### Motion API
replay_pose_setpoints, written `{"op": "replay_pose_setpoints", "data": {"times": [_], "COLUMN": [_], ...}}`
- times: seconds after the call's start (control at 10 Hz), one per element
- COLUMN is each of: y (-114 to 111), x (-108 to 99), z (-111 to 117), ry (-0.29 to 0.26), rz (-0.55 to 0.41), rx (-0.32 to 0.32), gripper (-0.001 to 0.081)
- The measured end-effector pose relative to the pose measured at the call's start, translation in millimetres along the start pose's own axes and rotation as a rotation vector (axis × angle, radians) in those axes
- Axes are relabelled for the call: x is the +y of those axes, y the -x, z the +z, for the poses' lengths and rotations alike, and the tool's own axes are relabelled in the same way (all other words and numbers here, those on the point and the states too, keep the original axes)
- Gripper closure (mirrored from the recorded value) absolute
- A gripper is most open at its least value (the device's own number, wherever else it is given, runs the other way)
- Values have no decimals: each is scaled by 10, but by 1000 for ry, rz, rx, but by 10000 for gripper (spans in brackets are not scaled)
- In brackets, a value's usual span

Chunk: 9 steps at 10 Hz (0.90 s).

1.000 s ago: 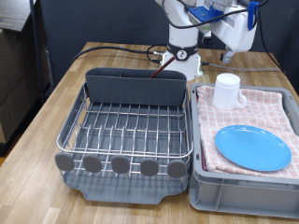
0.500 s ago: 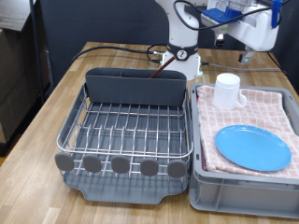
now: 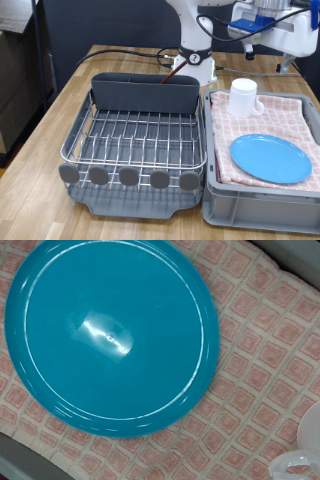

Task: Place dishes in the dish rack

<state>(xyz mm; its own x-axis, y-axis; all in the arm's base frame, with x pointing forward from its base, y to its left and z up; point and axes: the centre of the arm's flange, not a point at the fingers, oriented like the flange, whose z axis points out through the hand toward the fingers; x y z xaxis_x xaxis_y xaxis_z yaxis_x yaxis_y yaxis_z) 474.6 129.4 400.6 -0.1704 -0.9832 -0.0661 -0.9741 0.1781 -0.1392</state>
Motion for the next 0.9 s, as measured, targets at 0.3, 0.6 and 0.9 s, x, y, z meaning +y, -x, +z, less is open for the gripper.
{"op": "replay_pose_setpoints", "data": {"times": [0.3, 0.6, 0.9], "y": [-122, -220, -247], "x": [19, 24, 27], "z": [373, 732, 883], "ry": [-28, -53, -49], "rz": [-66, -138, -147], "rx": [-79, -110, -108], "gripper": [3, 3, 3]}}
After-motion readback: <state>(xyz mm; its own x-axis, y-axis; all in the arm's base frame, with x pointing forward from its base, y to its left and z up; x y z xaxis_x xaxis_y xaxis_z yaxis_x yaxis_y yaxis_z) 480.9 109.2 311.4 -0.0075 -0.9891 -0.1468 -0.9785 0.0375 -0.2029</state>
